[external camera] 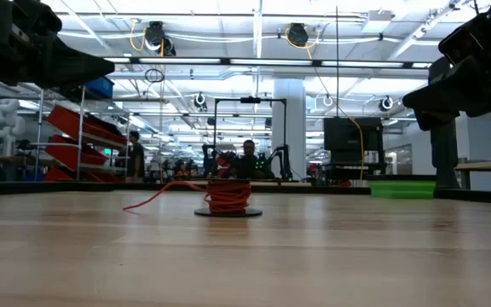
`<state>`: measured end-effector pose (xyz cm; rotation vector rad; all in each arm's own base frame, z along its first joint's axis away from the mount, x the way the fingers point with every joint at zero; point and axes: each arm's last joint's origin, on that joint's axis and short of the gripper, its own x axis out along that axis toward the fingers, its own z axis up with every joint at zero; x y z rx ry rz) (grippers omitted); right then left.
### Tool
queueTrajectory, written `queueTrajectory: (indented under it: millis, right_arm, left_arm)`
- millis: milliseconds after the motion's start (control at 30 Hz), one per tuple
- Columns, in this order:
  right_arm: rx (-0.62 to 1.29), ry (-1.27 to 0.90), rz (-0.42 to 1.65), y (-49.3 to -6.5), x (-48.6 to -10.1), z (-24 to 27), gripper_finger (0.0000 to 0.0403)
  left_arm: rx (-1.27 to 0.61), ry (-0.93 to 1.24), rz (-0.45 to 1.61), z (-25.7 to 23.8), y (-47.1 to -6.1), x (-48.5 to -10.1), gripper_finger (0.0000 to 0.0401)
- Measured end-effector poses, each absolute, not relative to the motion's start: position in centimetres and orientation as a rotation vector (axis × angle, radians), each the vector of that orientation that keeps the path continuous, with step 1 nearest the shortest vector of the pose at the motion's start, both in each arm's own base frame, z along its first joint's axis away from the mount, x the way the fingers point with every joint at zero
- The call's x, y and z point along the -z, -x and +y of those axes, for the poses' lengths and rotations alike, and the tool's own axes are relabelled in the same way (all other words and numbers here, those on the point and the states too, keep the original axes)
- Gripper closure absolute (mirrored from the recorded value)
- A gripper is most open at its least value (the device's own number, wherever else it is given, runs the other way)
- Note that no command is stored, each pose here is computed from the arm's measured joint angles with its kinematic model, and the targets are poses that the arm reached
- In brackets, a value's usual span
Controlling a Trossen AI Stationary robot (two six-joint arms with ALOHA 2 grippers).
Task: Coil cords
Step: Return to Home Position
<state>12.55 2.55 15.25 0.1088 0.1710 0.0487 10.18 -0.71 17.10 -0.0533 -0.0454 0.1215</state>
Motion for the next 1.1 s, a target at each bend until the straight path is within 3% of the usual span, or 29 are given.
queueTrajectory:
  millis: [1100]
  right_arm:
    - [-0.118,-0.036,-0.06,-9.5,-17.3,1.9,0.0403]
  left_arm:
    - [-0.118,0.052,-0.031,-0.6,-9.6,-17.2,0.0401]
